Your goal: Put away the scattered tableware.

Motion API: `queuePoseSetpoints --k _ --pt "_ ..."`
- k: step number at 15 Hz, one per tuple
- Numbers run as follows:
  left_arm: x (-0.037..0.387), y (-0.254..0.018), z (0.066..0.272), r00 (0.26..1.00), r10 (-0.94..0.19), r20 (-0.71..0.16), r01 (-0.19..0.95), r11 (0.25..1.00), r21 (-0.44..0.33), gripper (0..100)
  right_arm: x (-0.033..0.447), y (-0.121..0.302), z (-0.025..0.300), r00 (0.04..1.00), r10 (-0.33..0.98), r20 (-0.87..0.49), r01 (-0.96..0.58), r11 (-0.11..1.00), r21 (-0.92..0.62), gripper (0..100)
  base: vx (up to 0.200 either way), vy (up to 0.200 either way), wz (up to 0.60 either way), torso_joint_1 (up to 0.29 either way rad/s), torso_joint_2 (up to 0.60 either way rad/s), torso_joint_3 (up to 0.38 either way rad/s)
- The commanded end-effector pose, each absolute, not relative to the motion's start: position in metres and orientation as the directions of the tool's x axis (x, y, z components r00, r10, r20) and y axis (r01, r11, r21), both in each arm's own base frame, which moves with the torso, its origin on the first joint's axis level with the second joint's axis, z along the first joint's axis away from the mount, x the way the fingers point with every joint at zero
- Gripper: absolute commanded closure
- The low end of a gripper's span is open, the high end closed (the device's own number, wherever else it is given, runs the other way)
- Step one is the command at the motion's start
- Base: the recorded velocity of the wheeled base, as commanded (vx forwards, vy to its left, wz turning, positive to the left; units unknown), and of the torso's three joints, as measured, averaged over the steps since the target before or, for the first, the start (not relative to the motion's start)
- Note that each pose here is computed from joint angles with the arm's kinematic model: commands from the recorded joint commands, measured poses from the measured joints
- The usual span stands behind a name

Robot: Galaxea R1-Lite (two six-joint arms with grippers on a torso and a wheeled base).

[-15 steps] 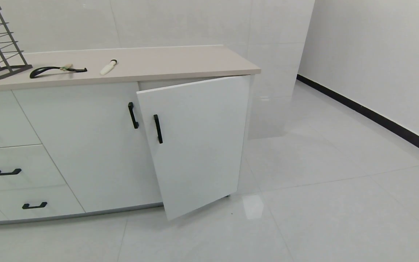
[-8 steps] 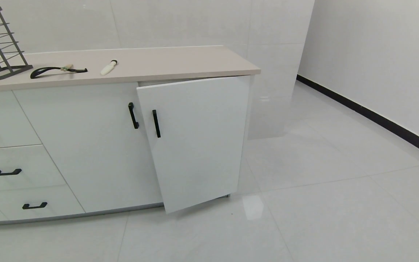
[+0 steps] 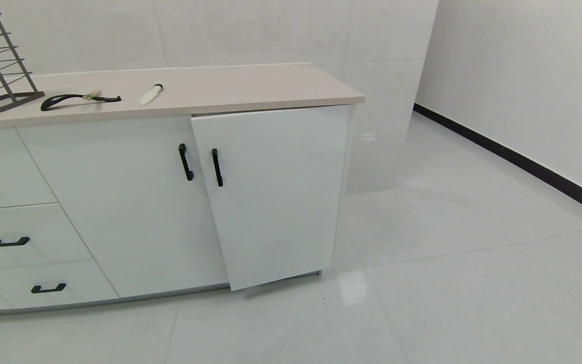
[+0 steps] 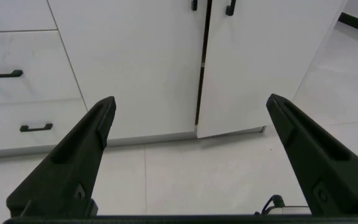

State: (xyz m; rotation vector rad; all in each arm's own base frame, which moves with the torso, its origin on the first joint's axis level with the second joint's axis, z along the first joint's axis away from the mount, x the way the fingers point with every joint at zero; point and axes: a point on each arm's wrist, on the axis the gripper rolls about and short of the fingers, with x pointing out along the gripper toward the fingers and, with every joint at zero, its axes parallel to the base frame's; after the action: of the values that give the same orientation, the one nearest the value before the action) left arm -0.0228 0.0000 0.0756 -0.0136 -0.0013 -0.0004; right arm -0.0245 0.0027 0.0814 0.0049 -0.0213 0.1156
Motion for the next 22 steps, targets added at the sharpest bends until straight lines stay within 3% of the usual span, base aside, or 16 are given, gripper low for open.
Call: queuePoseSetpoints --k 1,2,8,11,19,22 --pt "-0.0228 0.0 0.0758 1.0 -0.002 0.003 0.002 1.0 -0.014 0 -0.0235 0.0011 0.0771 0.999 0.048 0.0 -0.048 0.999 0.014 100 0.0 0.2 0.0 0.012 0.0 -0.002" --pt "-0.0228 0.0 0.0758 1.0 -0.002 0.003 0.002 1.0 -0.014 0 -0.0229 -0.0006 0.0751 1.0 -0.029 -0.006 0.029 0.999 0.018 100 0.0 0.2 0.0 -0.002 0.01 0.002" --pt "-0.0228 0.0 0.0756 1.0 -0.003 0.002 0.003 1.0 -0.014 0 -0.0229 0.0002 0.0753 1.0 0.008 -0.005 -0.008 1.0 0.018 100 0.0 0.2 0.0 0.002 0.0 0.003" --pt "-0.0228 0.0 0.0756 1.0 -0.002 0.002 0.002 1.0 -0.014 0 -0.0229 0.0002 0.0753 1.0 0.008 -0.005 -0.008 1.0 0.015 100 0.2 0.0 0.0 0.001 0.0 0.002" --pt "-0.0228 0.0 0.0756 1.0 -0.003 0.002 0.003 1.0 -0.014 0 -0.0229 0.0002 0.0753 1.0 0.008 -0.005 -0.008 1.0 0.015 100 0.0 0.0 0.52 0.003 0.0 0.002" --pt "-0.0228 0.0 0.0756 1.0 -0.003 0.002 0.003 1.0 -0.014 0 -0.0229 0.0002 0.0753 1.0 0.008 -0.005 -0.008 1.0 0.015 100 0.0 0.2 0.0 -0.001 0.0 0.002"
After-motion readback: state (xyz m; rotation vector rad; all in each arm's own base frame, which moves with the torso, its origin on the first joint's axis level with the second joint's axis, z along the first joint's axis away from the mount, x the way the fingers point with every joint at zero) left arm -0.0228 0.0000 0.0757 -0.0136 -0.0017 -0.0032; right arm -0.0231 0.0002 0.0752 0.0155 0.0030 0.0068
